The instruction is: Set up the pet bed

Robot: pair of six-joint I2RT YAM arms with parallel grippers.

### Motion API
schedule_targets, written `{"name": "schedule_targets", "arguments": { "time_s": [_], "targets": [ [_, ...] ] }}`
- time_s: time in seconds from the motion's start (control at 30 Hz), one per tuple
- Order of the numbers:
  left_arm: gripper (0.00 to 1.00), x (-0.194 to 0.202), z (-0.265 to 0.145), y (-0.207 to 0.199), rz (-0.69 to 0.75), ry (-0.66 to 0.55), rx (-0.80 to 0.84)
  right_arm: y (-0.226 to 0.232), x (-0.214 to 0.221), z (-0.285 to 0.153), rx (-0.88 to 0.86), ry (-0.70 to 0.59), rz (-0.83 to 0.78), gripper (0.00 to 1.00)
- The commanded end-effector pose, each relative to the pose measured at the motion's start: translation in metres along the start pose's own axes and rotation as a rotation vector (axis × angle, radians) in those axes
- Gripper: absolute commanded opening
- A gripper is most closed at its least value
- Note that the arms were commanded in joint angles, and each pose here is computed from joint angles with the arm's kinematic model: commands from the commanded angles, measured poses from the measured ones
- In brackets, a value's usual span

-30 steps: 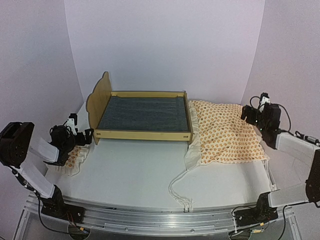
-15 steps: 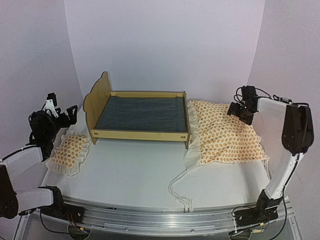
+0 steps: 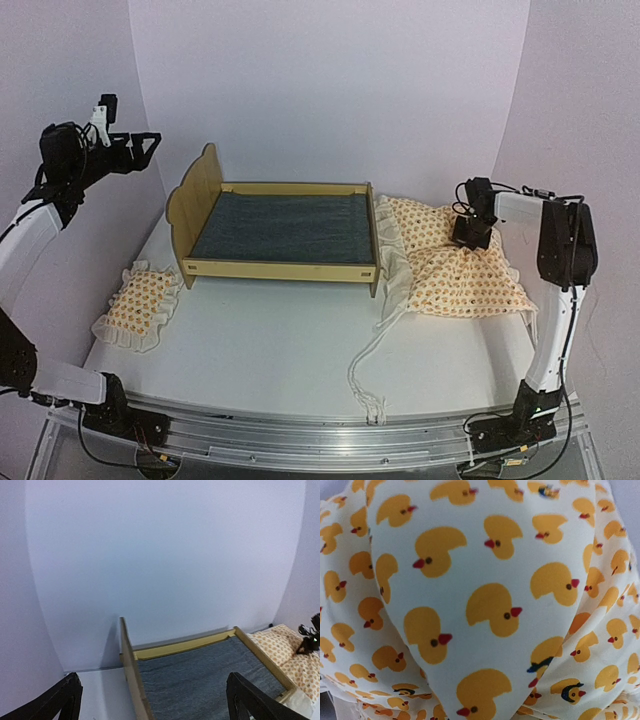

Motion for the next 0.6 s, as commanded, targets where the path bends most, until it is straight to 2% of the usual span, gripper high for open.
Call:
{"name": "schedule_targets", "arguments": {
  "time_s": [0.0, 0.13, 0.23, 0.4, 0.47, 0.57],
  "targets": [
    [0.99, -0.02, -0.002, -0.052, -0.001, -0.01, 0.296, 0.028, -0.085, -0.12, -0.081, -0.32, -0.146, 0.0],
    [0.97, -0.028, 0.0, -0.065, -0.026, -0.025, 0.372, 0.072, -0.132, -0.233, -0.305, -0.575, -0.293, 0.0],
    [0.96, -0.031, -0.001, -0.066, -0.021, -0.033, 0.383, 0.108, -0.138, -0.322, -0.545, -0.757, -0.46, 0.0],
    [0.95, -0.033, -0.002, -0.074, -0.023, -0.034, 0.421, 0.168, -0.101, -0.445, -0.955, -0.972, -0.761, 0.0],
    [0.96, -0.032, -0.002, -0.084, -0.026, -0.029, 0.463, 0.191, -0.081, -0.476, -1.097, -0.988, -0.823, 0.0],
    [0.97, -0.027, -0.002, -0.094, -0.031, -0.014, 0.505, 0.23, -0.047, -0.499, -1.286, -0.977, -0.888, 0.0]
  ]
}}
Point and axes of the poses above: each gripper's point midway between its finger pads, its own z axis out along the fingers, its own y axis along the line the jaws close on, x = y × z, the point moved 2 cm from there along -z, back along the fingers, and after that the axes turned 8 degrees about z, right-handed, at the moved point
